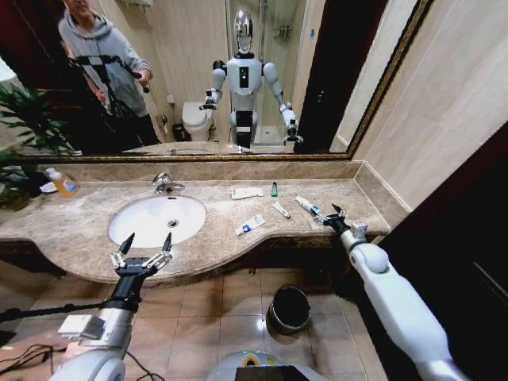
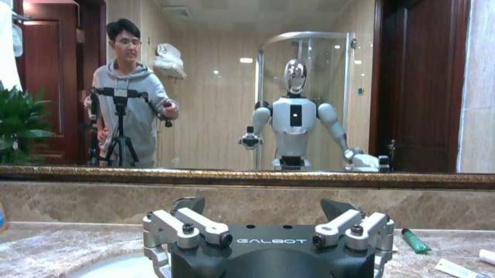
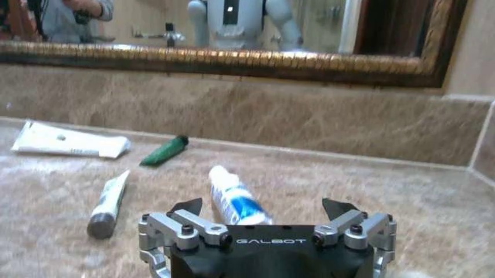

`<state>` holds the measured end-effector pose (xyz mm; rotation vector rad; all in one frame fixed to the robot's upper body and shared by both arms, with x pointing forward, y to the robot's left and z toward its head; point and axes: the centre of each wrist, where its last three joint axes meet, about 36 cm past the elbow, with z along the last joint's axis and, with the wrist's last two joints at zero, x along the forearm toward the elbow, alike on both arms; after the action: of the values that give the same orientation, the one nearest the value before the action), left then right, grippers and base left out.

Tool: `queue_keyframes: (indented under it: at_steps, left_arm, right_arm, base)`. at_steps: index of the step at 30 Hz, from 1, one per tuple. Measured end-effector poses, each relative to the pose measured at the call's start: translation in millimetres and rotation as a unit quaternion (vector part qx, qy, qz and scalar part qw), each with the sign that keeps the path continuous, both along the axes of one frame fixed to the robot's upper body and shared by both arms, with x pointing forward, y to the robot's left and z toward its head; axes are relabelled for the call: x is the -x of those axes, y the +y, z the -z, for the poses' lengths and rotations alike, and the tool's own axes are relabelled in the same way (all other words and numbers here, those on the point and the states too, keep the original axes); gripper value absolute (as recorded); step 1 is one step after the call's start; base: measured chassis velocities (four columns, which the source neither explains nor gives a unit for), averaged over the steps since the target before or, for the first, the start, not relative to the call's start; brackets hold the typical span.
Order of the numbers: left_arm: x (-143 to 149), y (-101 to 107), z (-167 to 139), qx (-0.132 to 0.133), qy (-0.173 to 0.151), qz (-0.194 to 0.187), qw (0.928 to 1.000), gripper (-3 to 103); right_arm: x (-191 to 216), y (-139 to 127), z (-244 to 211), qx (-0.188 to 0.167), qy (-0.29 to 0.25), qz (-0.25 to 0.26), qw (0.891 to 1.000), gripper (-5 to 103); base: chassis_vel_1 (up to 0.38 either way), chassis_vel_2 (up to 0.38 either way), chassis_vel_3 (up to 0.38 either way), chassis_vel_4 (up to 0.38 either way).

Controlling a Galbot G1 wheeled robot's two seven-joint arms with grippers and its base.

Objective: Pick up the trash from the sink and place it in the trash bin.

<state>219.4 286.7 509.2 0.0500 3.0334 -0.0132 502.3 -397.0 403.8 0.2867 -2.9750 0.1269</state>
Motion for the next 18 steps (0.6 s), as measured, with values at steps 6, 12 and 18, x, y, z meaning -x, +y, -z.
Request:
queue_keyframes:
  at_steps: [6,12,18]
  left_arm:
    - [0.0,0.0,0.0,0.0,0.0,0.0,1.0,100]
    - [0.0,0.0,0.0,0.0,0.0,0.0,1.0,100]
    - [0.0,0.0,0.0,0.0,0.0,0.0,1.0,100]
  right_arm:
    - [-12.1,5.3,10.0,0.0,0.009,-0.01,1.0,100]
    - [-18.1,1.8,10.2,0.0,0.006,-0.002,1.0,96]
    - [-16.4,2.5,13.0,0.006,0.009,-0.01,1.0,81]
  base:
    - [0.0,0.0,0.0,0.0]
    - [0.0,0.0,0.0,0.0]
    - [0.0,0.0,0.0,0.0]
